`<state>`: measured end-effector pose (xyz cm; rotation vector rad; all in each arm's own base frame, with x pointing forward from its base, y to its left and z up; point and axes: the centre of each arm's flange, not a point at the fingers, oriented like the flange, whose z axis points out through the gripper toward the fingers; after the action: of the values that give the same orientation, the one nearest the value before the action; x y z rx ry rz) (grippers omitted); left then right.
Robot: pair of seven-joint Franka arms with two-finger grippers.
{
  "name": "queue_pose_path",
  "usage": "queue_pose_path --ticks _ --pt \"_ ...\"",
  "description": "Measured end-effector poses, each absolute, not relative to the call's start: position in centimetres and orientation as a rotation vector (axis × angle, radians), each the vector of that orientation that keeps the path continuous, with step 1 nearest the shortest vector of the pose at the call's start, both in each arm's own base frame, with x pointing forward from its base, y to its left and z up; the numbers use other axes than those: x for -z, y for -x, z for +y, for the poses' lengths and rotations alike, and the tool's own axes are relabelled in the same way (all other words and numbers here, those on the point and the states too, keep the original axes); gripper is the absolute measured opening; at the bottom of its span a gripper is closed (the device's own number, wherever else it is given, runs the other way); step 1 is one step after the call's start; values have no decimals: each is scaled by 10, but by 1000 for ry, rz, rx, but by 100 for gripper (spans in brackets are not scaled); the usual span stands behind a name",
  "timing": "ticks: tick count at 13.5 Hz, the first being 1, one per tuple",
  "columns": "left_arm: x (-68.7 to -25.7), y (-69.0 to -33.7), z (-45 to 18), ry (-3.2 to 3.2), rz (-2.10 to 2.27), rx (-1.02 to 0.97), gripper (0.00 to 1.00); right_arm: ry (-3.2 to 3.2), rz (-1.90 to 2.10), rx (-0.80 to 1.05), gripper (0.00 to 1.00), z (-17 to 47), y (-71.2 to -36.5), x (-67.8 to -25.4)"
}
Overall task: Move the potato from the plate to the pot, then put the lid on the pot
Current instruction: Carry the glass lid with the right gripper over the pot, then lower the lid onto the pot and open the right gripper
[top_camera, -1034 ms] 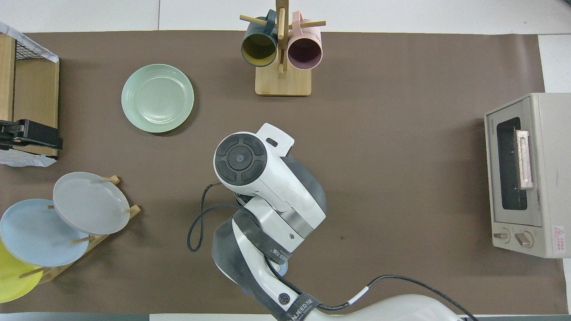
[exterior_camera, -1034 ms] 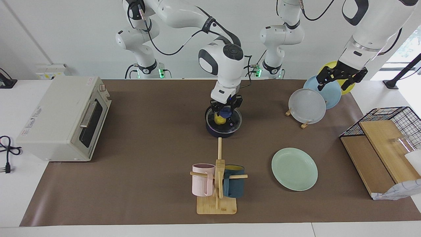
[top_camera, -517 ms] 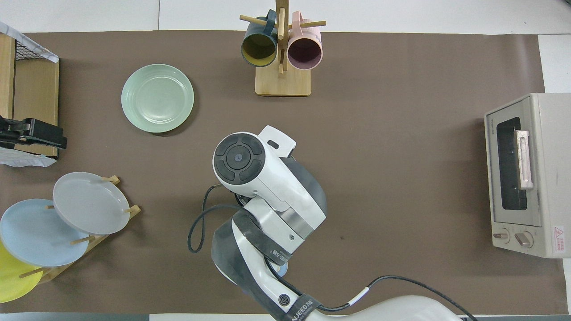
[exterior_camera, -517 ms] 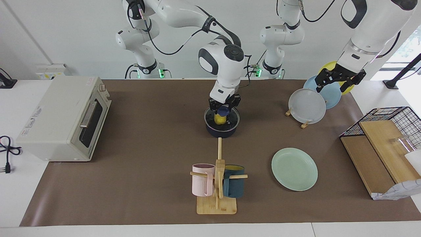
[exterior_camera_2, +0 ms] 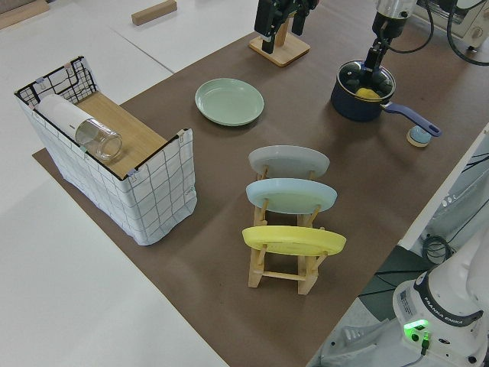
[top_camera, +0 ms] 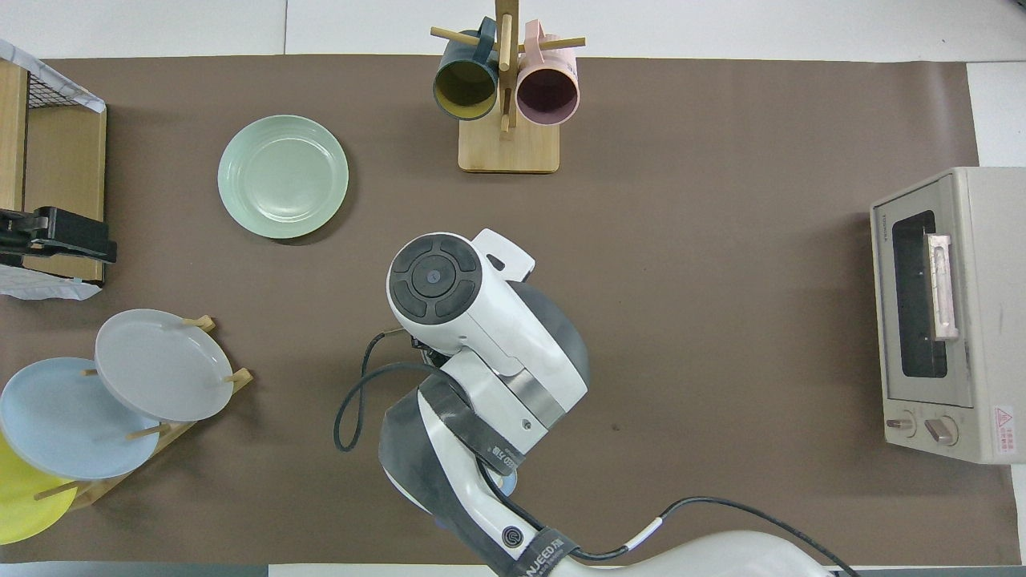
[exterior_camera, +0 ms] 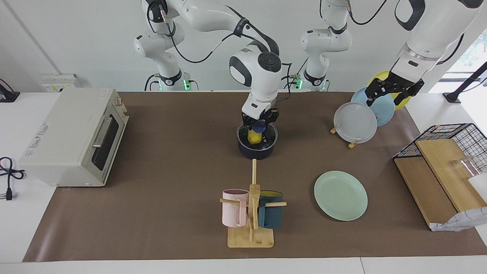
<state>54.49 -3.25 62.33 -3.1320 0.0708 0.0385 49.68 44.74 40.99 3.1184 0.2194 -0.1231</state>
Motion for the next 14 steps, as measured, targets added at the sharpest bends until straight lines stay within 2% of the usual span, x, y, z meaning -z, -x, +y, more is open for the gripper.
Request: queue_pose_path --ticks 11,14 --pt "-623 -545 -30 3132 59 -39 100 -3135 218 94 66 446 -493 -405" --pt "-623 -545 -30 3132 58 -40 100 -3137 217 89 70 445 -493 -404"
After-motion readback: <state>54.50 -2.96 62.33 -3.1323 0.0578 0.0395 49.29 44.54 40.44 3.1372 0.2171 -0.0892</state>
